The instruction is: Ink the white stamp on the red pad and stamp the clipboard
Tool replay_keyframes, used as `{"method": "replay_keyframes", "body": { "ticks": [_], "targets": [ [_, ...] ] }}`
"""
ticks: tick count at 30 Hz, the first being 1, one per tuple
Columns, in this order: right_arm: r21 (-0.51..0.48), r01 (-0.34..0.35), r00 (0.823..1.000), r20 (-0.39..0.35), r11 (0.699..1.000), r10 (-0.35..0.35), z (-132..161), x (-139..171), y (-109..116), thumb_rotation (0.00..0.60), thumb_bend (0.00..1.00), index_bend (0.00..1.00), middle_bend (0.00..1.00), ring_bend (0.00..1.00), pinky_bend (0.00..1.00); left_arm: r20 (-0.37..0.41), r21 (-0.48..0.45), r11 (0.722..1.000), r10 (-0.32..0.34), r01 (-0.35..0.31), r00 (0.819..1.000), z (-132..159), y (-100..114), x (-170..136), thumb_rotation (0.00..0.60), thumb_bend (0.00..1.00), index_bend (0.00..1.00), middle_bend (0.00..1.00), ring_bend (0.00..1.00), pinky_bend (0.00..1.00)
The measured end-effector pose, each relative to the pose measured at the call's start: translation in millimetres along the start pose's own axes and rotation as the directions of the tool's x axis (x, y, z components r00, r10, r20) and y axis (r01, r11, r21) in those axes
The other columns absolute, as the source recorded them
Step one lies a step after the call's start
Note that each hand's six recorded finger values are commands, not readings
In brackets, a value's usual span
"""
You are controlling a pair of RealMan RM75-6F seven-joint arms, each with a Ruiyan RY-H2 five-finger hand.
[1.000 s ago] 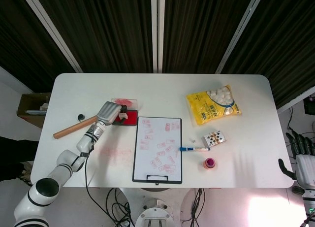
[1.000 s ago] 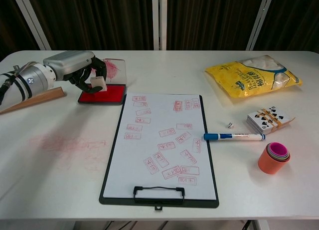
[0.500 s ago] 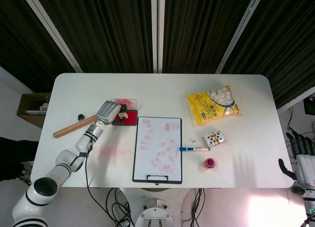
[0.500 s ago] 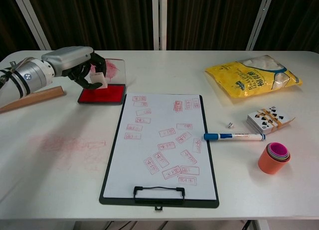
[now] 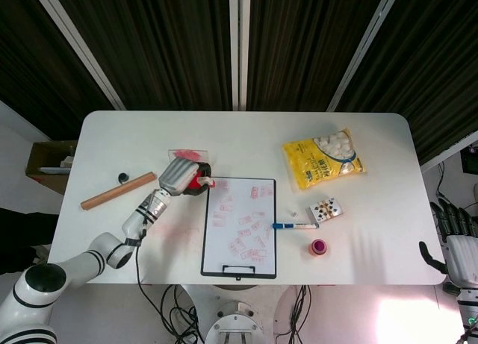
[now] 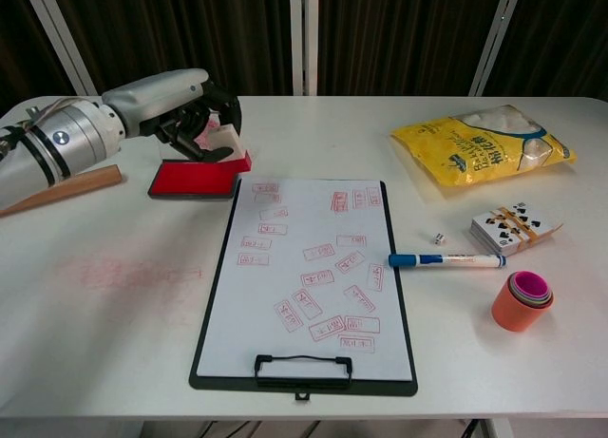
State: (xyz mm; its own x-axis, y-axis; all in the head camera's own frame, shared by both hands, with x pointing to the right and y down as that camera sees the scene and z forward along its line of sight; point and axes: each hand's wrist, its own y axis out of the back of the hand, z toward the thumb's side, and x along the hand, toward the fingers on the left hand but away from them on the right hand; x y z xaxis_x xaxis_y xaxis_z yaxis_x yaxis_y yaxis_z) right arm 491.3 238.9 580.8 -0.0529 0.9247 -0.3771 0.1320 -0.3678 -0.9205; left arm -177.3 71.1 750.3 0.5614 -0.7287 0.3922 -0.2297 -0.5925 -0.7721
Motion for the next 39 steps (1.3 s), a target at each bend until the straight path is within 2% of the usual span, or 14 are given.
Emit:
{"method": "replay_keyframes", "body": {
  "ticks": [7,14,20,32,39],
  "targets": [
    [-0.007,0.005,1.000,0.015,1.000,-0.005,-8.9,5.4,2.8,0.600,0.30,0.00,0.00,0.00,0.00,0.064,0.014,0.999,-0.043,0.043,0.997,54.3,-19.3,-4.9,0.600,0.47,0.71,0.71,0.75,0.74],
    [-0.017,0.001,1.000,0.018,1.000,-0.001,-13.3,5.2,0.4,0.600,0.30,0.00,0.00,0.00,0.00,0.089,0.049,0.995,-0.090,0.086,0.992,84.1,-47.5,-28.3,0.600,0.47,0.71,0.71,0.75,0.74],
    [-0.020,-0.008,1.000,0.018,1.000,0.008,-15.2,5.1,-3.1,0.600,0.30,0.00,0.00,0.00,0.00,0.070,0.093,0.988,-0.132,0.126,0.989,85.4,-64.8,-46.3,0.600,0.47,0.71,0.71,0.75,0.74],
    [-0.014,-0.016,1.000,0.011,1.000,0.016,-12.2,3.5,-7.5,0.600,0.30,0.00,0.00,0.00,0.00,0.009,0.103,0.981,-0.168,0.167,0.986,64.6,-67.5,-71.0,0.600,0.47,0.72,0.71,0.75,0.74],
    [-0.007,-0.014,1.000,0.011,1.000,0.014,-10.2,3.9,-7.3,0.600,0.30,0.00,0.00,0.00,0.00,0.006,0.074,0.985,-0.160,0.159,0.987,65.7,-73.1,-73.9,0.600,0.47,0.72,0.71,0.75,0.74]
  ]
}}
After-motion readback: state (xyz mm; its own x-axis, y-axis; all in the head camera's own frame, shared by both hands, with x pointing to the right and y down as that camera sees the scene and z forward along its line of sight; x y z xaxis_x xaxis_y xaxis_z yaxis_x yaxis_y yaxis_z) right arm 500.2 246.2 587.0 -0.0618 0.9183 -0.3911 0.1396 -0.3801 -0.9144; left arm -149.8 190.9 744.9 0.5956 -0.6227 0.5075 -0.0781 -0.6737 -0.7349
